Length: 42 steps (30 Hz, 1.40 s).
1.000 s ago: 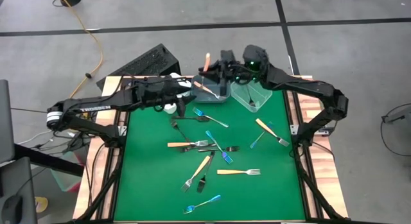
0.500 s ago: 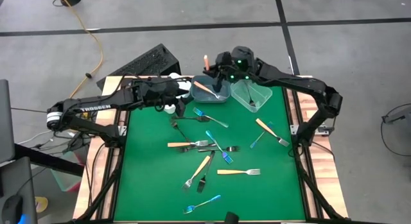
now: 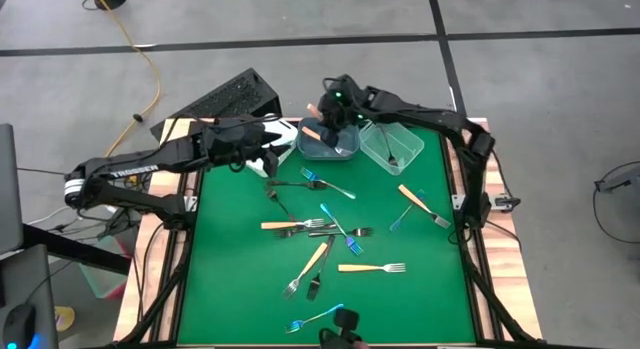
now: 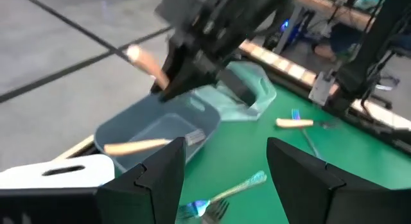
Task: Sort silverware by color (type)
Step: Put the yellow fork into the blue bin
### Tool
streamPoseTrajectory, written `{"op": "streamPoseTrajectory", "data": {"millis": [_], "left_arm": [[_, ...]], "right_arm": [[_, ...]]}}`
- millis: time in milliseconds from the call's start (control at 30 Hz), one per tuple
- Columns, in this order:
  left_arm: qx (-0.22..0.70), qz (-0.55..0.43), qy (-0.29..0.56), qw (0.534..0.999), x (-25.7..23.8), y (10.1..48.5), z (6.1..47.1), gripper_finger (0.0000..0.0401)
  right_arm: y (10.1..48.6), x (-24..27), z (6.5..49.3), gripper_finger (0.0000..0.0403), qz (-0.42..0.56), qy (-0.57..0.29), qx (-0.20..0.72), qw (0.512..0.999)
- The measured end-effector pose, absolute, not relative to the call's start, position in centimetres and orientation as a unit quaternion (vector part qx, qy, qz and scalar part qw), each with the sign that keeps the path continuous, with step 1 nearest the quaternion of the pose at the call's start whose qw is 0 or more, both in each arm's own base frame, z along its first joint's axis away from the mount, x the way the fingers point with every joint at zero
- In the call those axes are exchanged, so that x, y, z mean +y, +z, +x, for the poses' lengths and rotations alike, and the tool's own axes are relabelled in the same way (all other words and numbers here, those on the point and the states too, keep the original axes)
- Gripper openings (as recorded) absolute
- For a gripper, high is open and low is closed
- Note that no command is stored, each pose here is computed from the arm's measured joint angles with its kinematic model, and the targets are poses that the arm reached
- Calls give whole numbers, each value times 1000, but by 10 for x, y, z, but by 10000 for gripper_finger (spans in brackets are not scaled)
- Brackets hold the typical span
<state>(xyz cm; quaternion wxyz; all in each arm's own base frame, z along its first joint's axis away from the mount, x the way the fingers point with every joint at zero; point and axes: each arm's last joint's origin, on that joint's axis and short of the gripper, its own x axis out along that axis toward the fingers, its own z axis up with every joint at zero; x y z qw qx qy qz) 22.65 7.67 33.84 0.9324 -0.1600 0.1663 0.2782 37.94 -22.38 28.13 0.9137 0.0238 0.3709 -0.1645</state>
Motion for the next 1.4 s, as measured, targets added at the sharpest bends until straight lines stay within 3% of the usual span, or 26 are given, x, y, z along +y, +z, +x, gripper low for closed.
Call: {"op": "streamPoseTrajectory", "data": {"millis": [467,1133,1400], "left_arm": [[174,-161,303,923,76,339,219,202],[175,-160,310,921,76,338,219,202],[175,-161,312,920,76,338,219,202]], "right_arm": [[229,-238,402,59,23,-126,506,853],[230,-248,399,59,13,-143,498,855],[204,-251,405,59,24,-133,518,844]]}}
